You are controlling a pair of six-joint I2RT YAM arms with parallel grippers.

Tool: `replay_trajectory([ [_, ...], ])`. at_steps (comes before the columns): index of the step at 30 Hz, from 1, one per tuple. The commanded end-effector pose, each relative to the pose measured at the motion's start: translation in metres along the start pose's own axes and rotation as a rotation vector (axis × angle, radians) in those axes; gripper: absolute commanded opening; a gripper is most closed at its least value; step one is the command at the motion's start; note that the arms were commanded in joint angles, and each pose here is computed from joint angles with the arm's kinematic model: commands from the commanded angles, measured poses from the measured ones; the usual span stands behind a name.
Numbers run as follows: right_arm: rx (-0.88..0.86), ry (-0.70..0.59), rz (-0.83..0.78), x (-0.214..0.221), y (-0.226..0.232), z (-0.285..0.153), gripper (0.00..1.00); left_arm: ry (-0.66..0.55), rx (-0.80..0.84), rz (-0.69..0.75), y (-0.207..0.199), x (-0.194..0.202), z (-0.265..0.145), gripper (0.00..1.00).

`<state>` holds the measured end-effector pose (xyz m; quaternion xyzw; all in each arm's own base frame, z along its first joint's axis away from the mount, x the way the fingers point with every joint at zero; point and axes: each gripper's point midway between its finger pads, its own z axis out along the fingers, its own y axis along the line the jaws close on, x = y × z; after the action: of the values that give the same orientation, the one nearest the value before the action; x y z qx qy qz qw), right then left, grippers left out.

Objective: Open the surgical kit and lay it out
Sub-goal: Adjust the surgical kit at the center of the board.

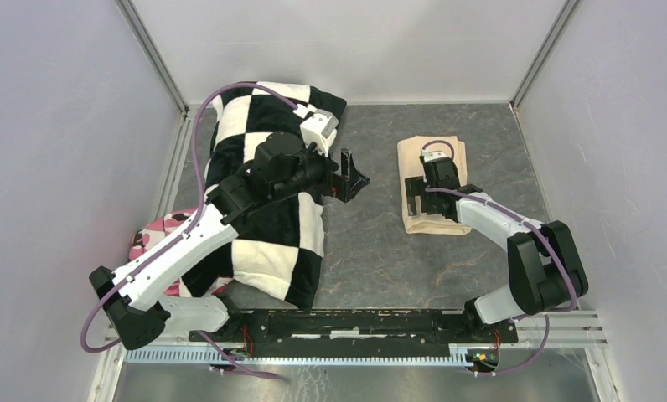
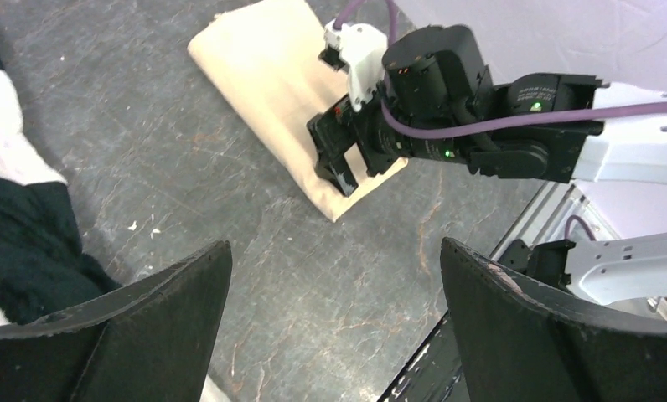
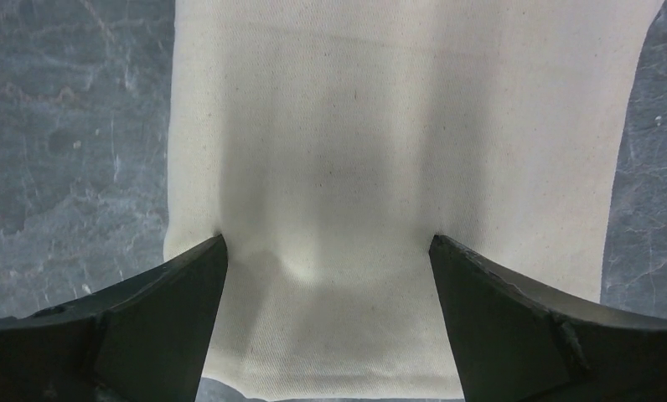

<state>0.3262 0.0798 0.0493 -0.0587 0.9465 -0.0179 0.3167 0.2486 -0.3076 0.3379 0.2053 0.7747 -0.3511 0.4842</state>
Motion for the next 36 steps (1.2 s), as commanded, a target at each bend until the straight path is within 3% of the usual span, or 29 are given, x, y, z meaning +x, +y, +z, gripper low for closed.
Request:
replay_trajectory([
  [1, 0.096, -0.064, 0.089, -0.014, -0.016, 0.017, 0.98, 0.004, -0.052, 0.069, 0.012, 0.001, -0.005, 1.00],
  [8, 0.096, -0.093, 0.129, -0.033, -0.028, 0.031, 0.98, 0.015, -0.055, 0.073, 0.014, 0.006, -0.005, 1.00],
  [17, 0.193, -0.027, -0.070, -0.027, -0.055, 0.037, 0.98, 0.018, -0.058, 0.073, 0.015, 0.010, -0.008, 1.00],
  [26, 0.208, -0.055, -0.090, -0.028, -0.062, 0.023, 0.98, 0.030, -0.038, 0.070, 0.012, 0.012, -0.001, 1.00],
  [31, 0.055, -0.201, -0.015, -0.066, -0.038, -0.011, 0.98, 0.028, -0.032, 0.070, 0.010, 0.010, -0.003, 1.00],
  [36, -0.099, -0.364, 0.247, -0.085, -0.072, -0.045, 0.98, 0.018, -0.033, 0.071, 0.010, 0.007, -0.005, 1.00],
])
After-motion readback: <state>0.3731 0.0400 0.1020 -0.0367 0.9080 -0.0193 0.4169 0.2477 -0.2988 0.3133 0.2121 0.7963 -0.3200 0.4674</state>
